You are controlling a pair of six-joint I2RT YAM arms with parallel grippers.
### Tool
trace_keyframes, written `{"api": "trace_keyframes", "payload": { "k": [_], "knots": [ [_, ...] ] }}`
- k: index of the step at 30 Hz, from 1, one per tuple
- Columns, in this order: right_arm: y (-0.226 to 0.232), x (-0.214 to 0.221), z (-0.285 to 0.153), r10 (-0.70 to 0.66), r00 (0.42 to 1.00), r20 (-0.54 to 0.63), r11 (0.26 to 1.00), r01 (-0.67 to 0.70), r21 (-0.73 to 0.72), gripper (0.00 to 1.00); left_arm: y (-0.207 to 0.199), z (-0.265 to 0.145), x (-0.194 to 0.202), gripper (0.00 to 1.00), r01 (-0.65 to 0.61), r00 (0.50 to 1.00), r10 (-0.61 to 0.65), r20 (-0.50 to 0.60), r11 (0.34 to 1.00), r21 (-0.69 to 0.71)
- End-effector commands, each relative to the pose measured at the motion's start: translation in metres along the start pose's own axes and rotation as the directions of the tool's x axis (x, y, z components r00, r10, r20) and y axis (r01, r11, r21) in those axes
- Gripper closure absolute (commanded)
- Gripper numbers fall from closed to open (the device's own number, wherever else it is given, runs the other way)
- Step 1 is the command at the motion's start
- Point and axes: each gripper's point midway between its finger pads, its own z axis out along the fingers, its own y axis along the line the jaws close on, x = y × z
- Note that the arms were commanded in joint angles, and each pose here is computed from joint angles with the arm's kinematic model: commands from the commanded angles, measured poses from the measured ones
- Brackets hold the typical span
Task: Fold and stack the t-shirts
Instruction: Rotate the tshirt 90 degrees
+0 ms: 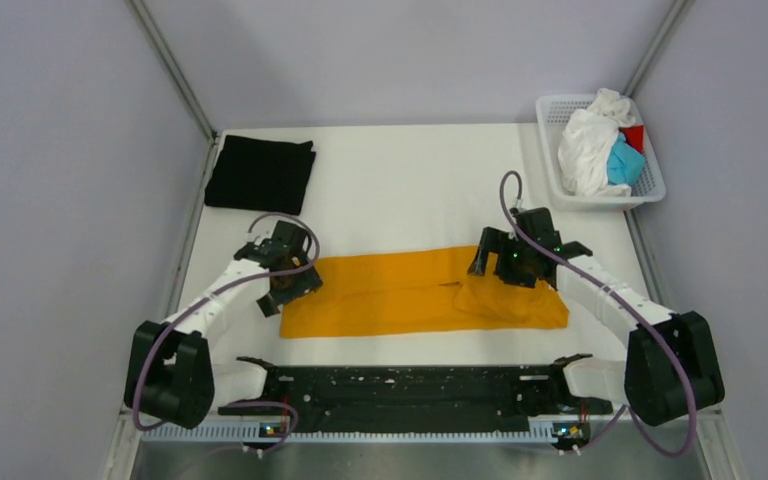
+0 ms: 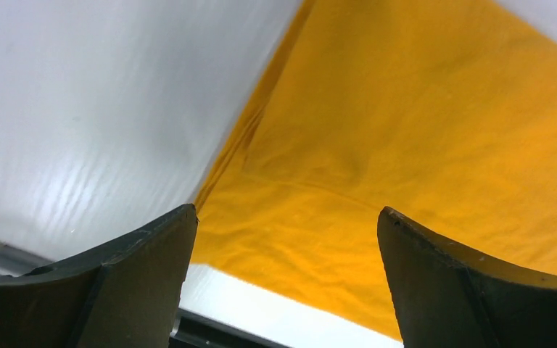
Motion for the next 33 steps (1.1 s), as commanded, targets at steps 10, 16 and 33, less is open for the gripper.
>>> {"api": "trace_keyframes", "payload": {
  "k": [10,16,33],
  "knots": [
    [-0.031,-0.012,0.036,0.185,0.982,0.043,0.971,-0.189,0.148,0.01,-0.085,-0.052,-0.025,0.01,-0.107,0.993,0.069,0.098,0.88,0.463],
    [-0.04,-0.053,0.058,0.202,0.968,0.151,0.954,-0.229,0.191,0.01,-0.112,-0.015,-0.011,0.01,-0.137,0.989,0.151,0.005,0.878,0.459],
    [0.079,-0.243,0.224,-0.028,0.972,0.233,0.993,0.053,-0.102,0.01,-0.187,-0.01,0.069,0.01,-0.148,0.957,0.255,-0.135,0.835,0.53]
  ]
}}
